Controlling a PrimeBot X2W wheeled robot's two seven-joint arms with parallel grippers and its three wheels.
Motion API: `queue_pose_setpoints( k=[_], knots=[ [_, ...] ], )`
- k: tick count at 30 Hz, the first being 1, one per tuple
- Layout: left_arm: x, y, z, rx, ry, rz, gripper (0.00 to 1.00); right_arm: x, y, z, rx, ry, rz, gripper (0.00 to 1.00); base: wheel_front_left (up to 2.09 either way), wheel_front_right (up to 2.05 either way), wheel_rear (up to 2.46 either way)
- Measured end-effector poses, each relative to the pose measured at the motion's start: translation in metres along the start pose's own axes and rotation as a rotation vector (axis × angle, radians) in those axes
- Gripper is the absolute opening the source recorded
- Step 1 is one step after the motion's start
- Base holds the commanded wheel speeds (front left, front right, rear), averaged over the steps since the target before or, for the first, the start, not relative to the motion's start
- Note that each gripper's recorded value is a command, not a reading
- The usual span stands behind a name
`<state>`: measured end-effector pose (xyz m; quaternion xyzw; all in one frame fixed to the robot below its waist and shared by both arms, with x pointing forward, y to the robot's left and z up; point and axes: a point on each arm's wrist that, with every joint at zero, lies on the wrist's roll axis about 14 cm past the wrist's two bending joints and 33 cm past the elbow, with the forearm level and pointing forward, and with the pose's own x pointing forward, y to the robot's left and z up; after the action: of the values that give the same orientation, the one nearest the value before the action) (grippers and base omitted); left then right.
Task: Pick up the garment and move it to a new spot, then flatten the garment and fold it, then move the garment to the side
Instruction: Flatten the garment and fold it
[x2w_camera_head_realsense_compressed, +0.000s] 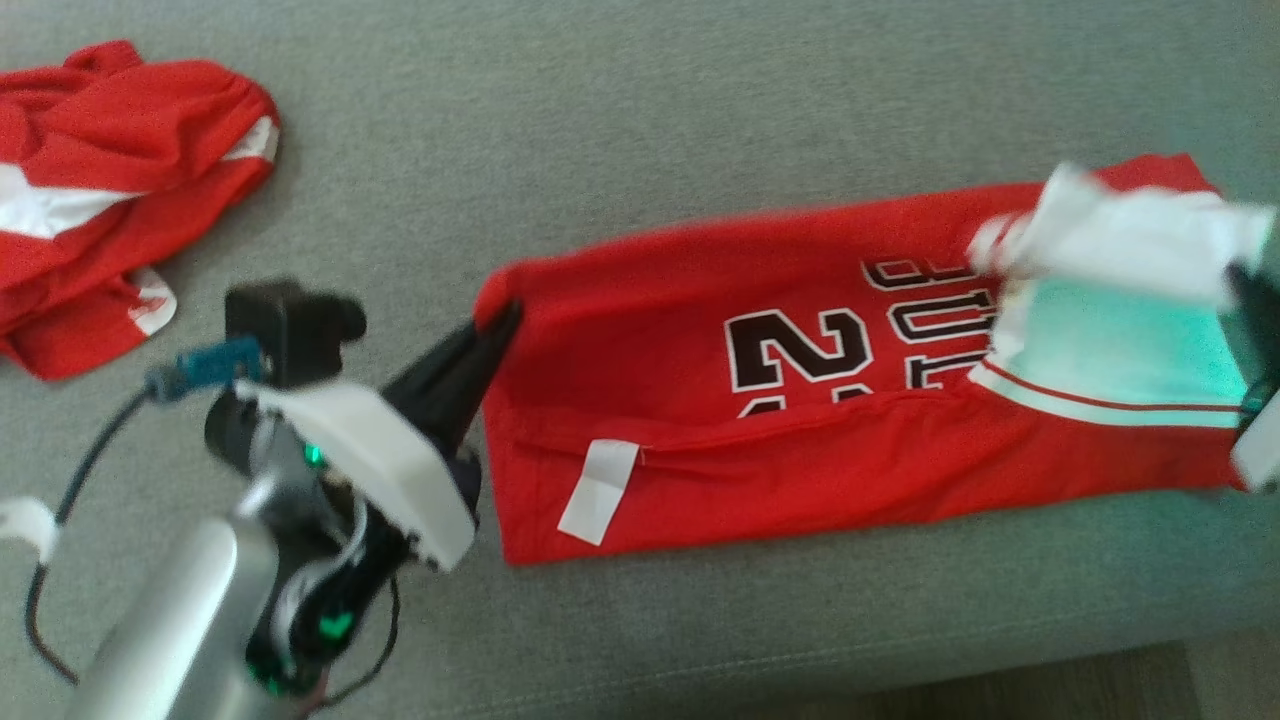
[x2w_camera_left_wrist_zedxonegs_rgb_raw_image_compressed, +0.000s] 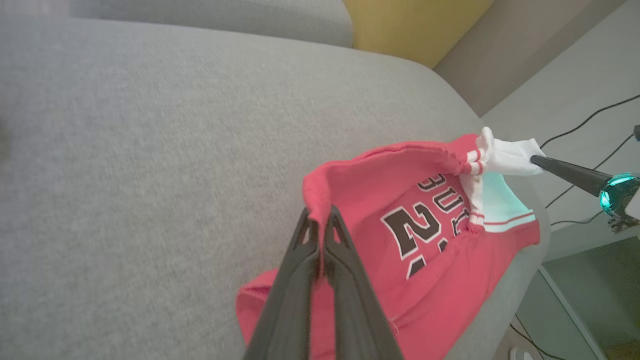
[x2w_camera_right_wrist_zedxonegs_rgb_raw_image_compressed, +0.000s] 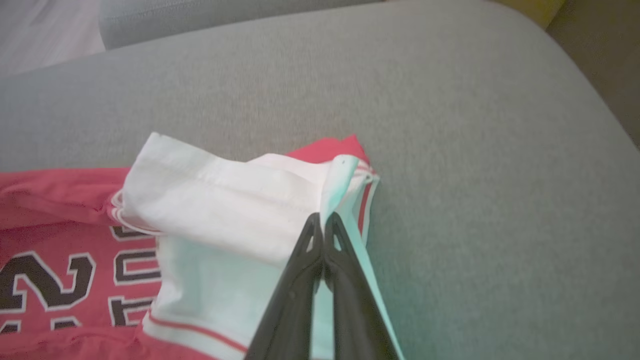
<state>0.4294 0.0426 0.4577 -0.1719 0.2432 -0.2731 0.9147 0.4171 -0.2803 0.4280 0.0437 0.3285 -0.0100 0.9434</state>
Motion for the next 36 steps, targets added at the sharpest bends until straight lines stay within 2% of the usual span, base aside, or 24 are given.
queue_pose_setpoints(
  k=[5, 6, 7, 8, 9, 12, 14, 18, 22, 25, 31, 36],
  knots=[
    [-0.017, -0.005, -0.028, -0.016, 0.067, 0.011, 0.02, -0.02, 0.004, -0.033, 0.017, 0.078, -0.004, 0.0, 0.0, 0.0, 0.0],
    [-0.021, -0.006, -0.034, -0.017, 0.085, 0.012, 0.16, -0.023, 0.003, -0.037, 0.009, 0.088, -0.009, 0.38, 0.0, 0.0, 0.0],
    [-0.024, -0.008, -0.042, -0.016, 0.108, 0.012, 0.38, -0.025, 0.003, -0.041, 0.0, 0.101, -0.012, 1.0, 0.0, 0.0, 0.0],
    [-0.028, -0.009, -0.051, -0.013, 0.131, 0.015, 0.75, -0.028, 0.004, -0.047, -0.006, 0.123, -0.014, 1.0, 0.0, 0.0, 0.0],
    [-0.031, -0.008, -0.059, -0.008, 0.151, 0.025, 1.0, -0.03, 0.005, -0.052, -0.017, 0.142, -0.014, 1.0, 0.0, 0.0, 0.0],
    [-0.043, -0.004, -0.081, 0.025, 0.2, 0.06, 1.0, -0.039, 0.004, -0.061, -0.03, 0.182, -0.019, 1.0, 0.0, 0.0, 0.0],
    [-0.049, 0.004, -0.081, 0.042, 0.162, 0.112, 1.0, -0.044, 0.0, -0.051, -0.018, 0.145, -0.032, 1.0, 0.0, 0.0, 0.0],
    [-0.049, 0.014, -0.049, 0.102, -0.067, 0.205, 1.0, -0.053, -0.021, -0.017, 0.08, 0.015, -0.106, 1.0, 0.0, 0.0, 0.0],
    [-0.05, 0.014, -0.032, 0.127, -0.238, 0.251, 1.0, -0.045, -0.029, -0.006, 0.112, 0.0, -0.157, 1.0, 0.0, 0.0, 0.0],
    [-0.053, 0.016, -0.03, 0.139, -0.313, 0.276, 1.0, -0.03, -0.026, -0.016, 0.12, 0.06, -0.17, 1.0, 0.0, 0.0, 0.0],
    [-0.052, 0.015, -0.038, 0.121, -0.337, 0.302, 1.0, -0.003, -0.012, -0.052, 0.131, 0.212, -0.161, 1.0, 0.0, 0.0, 0.0],
    [-0.055, 0.014, -0.03, 0.125, -0.378, 0.317, 1.0, 0.017, -0.008, -0.059, 0.139, 0.264, -0.164, 1.0, 0.0, 0.0, 0.0]
  ],
)
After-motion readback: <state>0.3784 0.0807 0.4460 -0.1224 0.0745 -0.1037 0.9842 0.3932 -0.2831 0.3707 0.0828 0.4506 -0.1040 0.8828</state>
